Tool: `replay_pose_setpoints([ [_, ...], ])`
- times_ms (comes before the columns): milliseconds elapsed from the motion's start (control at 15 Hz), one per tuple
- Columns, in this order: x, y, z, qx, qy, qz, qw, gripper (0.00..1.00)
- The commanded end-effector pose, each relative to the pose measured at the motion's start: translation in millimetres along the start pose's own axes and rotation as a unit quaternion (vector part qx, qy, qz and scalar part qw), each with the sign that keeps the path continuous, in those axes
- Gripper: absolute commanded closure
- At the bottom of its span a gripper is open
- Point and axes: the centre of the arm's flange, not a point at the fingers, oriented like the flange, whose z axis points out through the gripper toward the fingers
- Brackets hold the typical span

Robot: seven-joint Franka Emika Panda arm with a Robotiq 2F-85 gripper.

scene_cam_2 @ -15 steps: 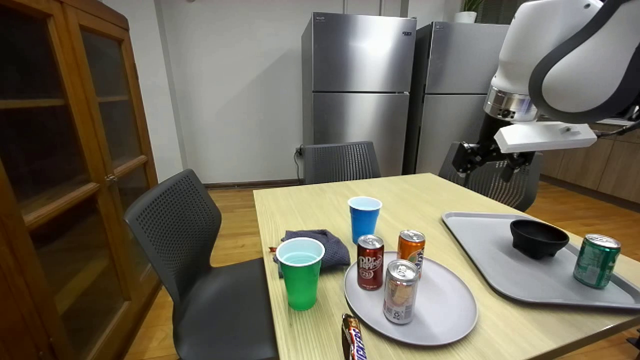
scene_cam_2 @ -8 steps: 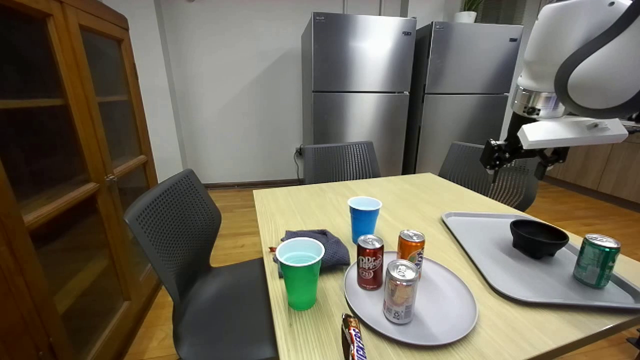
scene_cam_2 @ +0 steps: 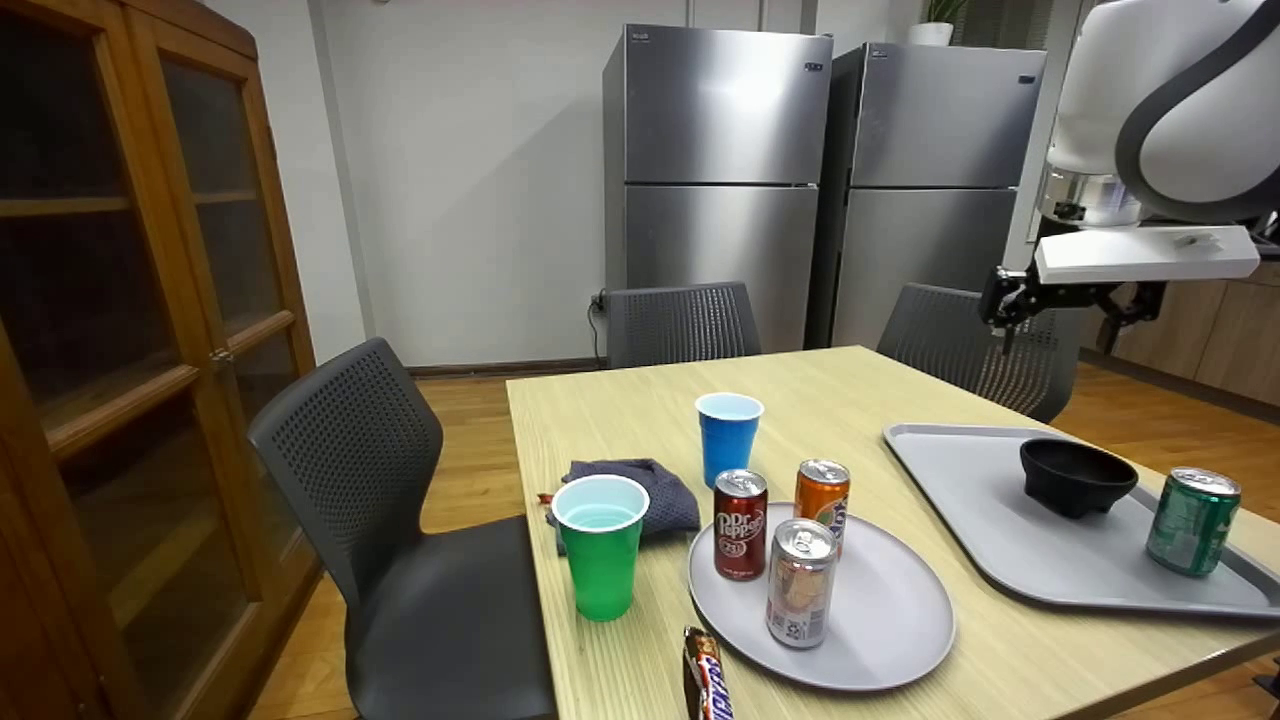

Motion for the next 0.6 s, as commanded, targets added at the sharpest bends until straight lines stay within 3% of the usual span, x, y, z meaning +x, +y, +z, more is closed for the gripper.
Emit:
replay_pose_setpoints([
  [0, 13, -14, -12, -0.015, 0.007, 0.035, 0.9993, 0.00],
  [267, 20, -34, -17, 0.003, 0.010, 0.019, 0.9998, 0.00],
  [533, 13, -64, -31, 0.040, 0.016, -0.038, 0.9983, 0.00],
])
